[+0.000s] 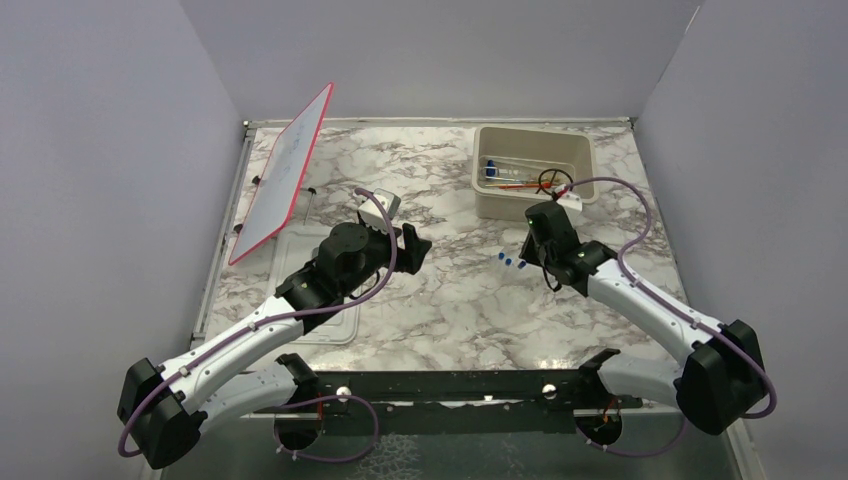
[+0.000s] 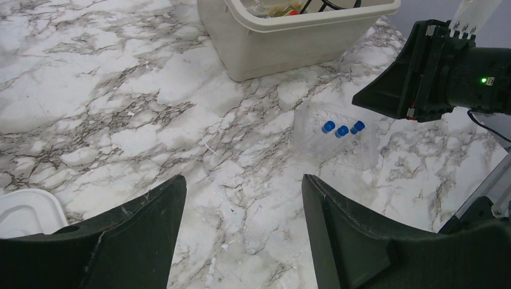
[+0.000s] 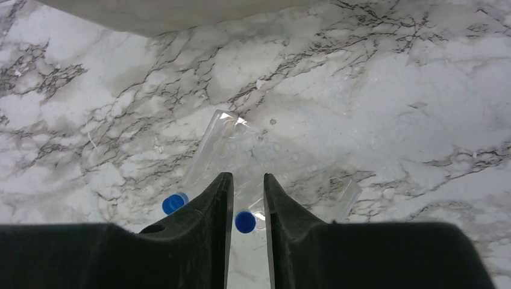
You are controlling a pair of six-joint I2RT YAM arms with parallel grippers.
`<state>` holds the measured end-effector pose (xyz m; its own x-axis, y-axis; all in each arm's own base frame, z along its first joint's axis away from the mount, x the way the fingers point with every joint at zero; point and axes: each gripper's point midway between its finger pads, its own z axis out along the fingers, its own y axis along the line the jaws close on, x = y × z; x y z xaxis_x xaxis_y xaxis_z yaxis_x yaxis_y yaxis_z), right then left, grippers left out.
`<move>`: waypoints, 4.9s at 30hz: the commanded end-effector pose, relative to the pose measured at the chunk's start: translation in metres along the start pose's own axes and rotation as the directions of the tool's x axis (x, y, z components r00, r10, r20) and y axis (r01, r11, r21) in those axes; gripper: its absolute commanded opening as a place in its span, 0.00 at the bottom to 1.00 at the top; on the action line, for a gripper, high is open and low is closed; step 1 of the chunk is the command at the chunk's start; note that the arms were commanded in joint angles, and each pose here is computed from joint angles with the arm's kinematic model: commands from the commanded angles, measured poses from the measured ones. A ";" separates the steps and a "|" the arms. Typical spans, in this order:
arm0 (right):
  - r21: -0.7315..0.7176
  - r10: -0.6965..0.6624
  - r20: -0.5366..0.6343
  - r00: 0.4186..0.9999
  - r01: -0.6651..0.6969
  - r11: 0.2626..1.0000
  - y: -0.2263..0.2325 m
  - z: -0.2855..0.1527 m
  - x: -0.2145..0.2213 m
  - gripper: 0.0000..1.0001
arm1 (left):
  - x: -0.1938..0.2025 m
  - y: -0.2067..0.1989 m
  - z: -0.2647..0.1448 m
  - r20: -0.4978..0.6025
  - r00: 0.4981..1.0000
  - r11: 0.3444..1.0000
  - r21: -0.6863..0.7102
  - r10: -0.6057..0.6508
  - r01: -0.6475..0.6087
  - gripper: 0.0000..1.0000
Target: Organize the chemistry lab equipment
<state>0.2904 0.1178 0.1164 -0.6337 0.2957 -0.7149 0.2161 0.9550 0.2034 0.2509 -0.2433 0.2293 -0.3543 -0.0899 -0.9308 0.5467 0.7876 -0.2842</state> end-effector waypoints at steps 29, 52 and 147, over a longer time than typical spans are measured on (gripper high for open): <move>0.067 0.188 -0.080 0.979 -0.183 0.981 -0.017 0.004 0.023 0.19 | -0.012 -0.002 -0.003 0.026 1.000 1.000 0.004 0.012 -0.012 0.73; 0.063 0.026 -0.169 0.985 -0.016 0.998 -0.027 0.004 0.043 0.17 | -0.006 -0.001 -0.001 0.013 1.000 1.000 0.000 0.014 -0.014 0.73; -0.128 -0.118 -0.113 0.987 0.103 0.986 0.010 -0.038 -0.009 0.28 | 0.080 0.107 -0.012 -0.152 0.973 0.834 -0.548 -0.171 0.061 0.75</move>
<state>0.2596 0.1287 0.1153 -0.7935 0.1585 -0.5876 0.0485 0.9789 0.1987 0.2692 -0.1715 0.1302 -0.5604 -0.1150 -0.8202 0.0801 0.9782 -0.1918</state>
